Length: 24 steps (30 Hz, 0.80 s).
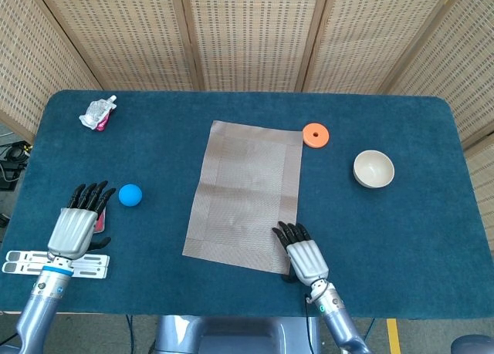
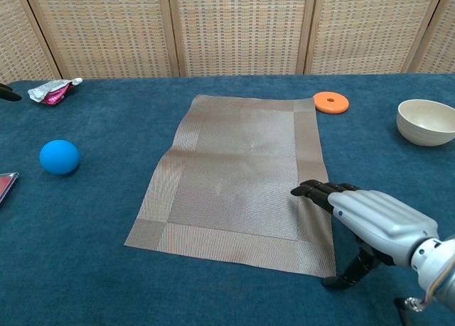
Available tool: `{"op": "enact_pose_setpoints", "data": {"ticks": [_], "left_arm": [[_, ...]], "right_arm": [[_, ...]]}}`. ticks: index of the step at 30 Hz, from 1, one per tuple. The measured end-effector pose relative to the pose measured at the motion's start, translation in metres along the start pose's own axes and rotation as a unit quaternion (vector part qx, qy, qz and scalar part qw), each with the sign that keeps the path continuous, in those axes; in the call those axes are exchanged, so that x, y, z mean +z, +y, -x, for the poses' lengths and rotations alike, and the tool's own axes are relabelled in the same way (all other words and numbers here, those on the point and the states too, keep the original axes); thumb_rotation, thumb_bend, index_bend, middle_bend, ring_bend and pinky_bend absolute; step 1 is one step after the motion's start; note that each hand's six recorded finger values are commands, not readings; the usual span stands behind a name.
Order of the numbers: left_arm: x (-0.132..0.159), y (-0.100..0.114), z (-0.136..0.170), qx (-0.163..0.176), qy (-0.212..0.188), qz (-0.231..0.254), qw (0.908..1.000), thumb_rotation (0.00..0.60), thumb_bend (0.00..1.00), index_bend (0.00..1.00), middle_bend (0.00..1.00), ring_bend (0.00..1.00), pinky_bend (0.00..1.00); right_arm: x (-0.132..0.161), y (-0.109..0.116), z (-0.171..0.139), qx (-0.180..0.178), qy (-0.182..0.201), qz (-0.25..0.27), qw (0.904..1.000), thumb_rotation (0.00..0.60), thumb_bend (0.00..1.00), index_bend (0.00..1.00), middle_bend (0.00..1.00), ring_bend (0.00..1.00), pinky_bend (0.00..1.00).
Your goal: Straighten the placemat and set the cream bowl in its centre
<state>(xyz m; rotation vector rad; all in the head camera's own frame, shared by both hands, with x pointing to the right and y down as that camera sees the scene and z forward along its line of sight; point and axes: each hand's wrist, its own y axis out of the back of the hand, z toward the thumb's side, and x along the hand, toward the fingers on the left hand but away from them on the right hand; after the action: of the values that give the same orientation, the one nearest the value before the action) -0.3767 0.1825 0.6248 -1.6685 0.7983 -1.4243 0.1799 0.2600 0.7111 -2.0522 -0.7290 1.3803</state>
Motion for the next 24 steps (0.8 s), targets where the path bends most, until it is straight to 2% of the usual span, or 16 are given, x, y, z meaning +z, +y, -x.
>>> {"op": "enact_pose_setpoints", "data": {"ticks": [9,13,20,24], "left_arm": [[0.0,-0.002,0.0,-0.007,-0.001,-0.001,1.0,0.6,0.13,0.07,0.0,0.0,0.0],[0.0,-0.003,0.0,-0.012,-0.001,-0.002,0.9999,0.6,0.13,0.07,0.0,0.0,0.0],[0.0,-0.004,-0.001,-0.015,0.0,-0.001,0.9999,0.6,0.13,0.07,0.0,0.0,0.0],[-0.001,-0.004,-0.001,-0.015,0.001,-0.001,0.9999,0.6,0.13,0.07,0.0,0.0,0.0]], "right_arm": [[0.003,0.004,0.003,-0.031,0.016,0.011,0.9993,0.6,0.45,0.03,0.0,0.0,0.0],[0.008,0.006,0.006,-0.055,0.032,0.02,0.9978,0.6,0.52,0.04,0.0,0.0,0.0],[0.012,0.008,0.01,-0.086,0.049,0.048,0.9939,0.6,0.55,0.09,0.0,0.0,0.0],[0.012,0.008,0.011,-0.098,0.055,0.052,0.9922,0.6,0.52,0.25,0.0,0.0,0.0]]}}
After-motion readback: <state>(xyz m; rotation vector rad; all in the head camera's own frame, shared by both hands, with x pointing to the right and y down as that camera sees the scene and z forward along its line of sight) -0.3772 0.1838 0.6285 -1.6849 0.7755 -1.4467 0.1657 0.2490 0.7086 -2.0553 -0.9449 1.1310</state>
